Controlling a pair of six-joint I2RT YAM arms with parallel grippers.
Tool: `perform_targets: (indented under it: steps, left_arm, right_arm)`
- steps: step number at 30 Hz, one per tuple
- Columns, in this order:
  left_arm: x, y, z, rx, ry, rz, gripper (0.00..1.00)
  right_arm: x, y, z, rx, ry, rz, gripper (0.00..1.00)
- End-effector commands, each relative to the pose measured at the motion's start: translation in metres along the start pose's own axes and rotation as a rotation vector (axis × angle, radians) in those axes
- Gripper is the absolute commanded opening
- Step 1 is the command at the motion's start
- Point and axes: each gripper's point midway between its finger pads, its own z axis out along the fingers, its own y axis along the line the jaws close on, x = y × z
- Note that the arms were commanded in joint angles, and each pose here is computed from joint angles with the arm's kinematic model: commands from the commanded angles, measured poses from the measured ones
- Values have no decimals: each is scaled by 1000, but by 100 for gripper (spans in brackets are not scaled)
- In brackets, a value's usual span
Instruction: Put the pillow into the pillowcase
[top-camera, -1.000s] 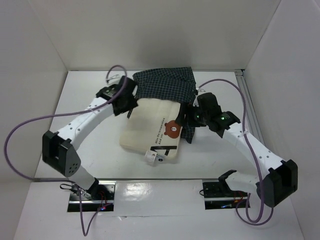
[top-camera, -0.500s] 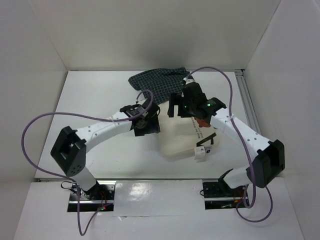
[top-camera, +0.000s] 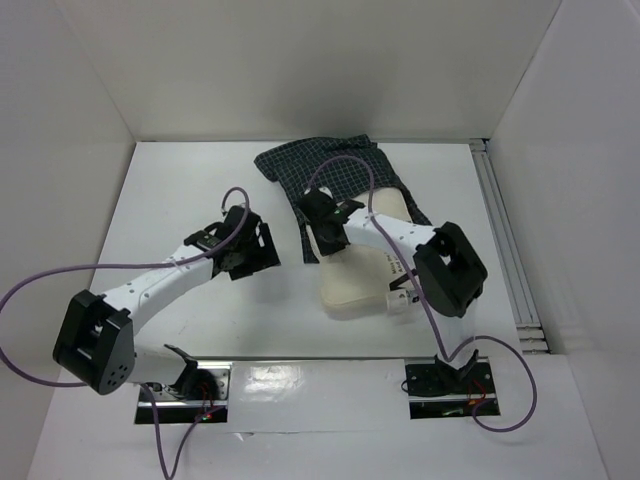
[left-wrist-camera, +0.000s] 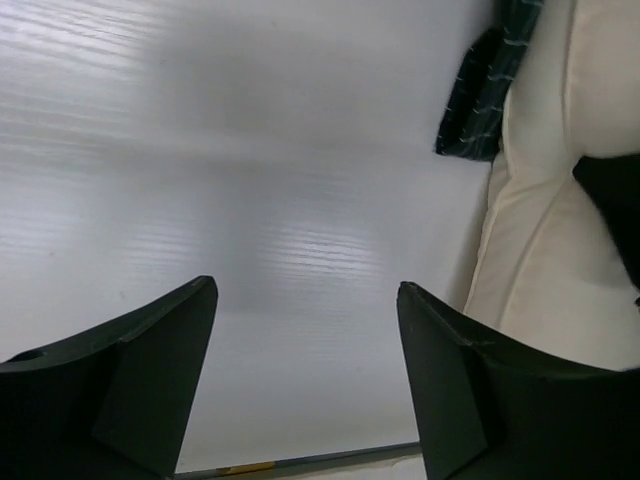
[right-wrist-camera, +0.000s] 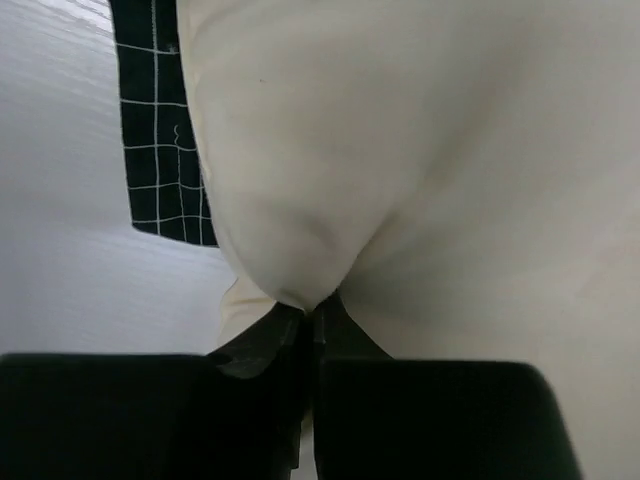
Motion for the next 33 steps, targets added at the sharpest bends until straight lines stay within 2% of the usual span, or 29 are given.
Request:
perform_targets:
  steps: [1,2,3,6,13,17,21,23,29,31,32,33]
  left_arm:
    - [-8,-52,2,230,-52,122,91]
    - [-9,-51,2,224,-59,122,95]
    - [-6,-65,6,259,-69,152,97]
    - [-6,-85,8,282,-117,252,98]
    - [-19,-121,7,383,-216,416,96]
    - [-37,-132,7,367,-269,460,98]
    - [-66,-120,10,214,-354,496,100]
    - [-73,-119,11,200,-394,544,100]
    - [-81,-135,22,289,-413,637,100]
    - [-78,-151,36,353,-414,666,100]
    - [-90,-161,36,366,-429,659,100]
    - [-88,-167,41,371,-397,656,98]
  right_arm:
    - [-36,1,-45,-133,-92,-4,0]
    - [-38,-4,-43,-127,-92,7,0]
    - [-56,-6,-73,-186,-154,24,0]
    - [-82,-29,-118,-243,-241,60,0]
    - [-95,-50,-154,-296,-284,99,0]
    - [-95,-53,-163,-335,-286,110,0]
    - [-94,-62,-163,-321,-277,125,0]
    - [-95,-63,-169,-323,-291,126,0]
    - [-95,-75,-171,-328,-293,133,0]
    - [-94,-77,-170,-330,-283,139,0]
    - [-94,-80,-170,-332,-282,146,0]
    - [-94,-80,-170,-332,-282,146,0]
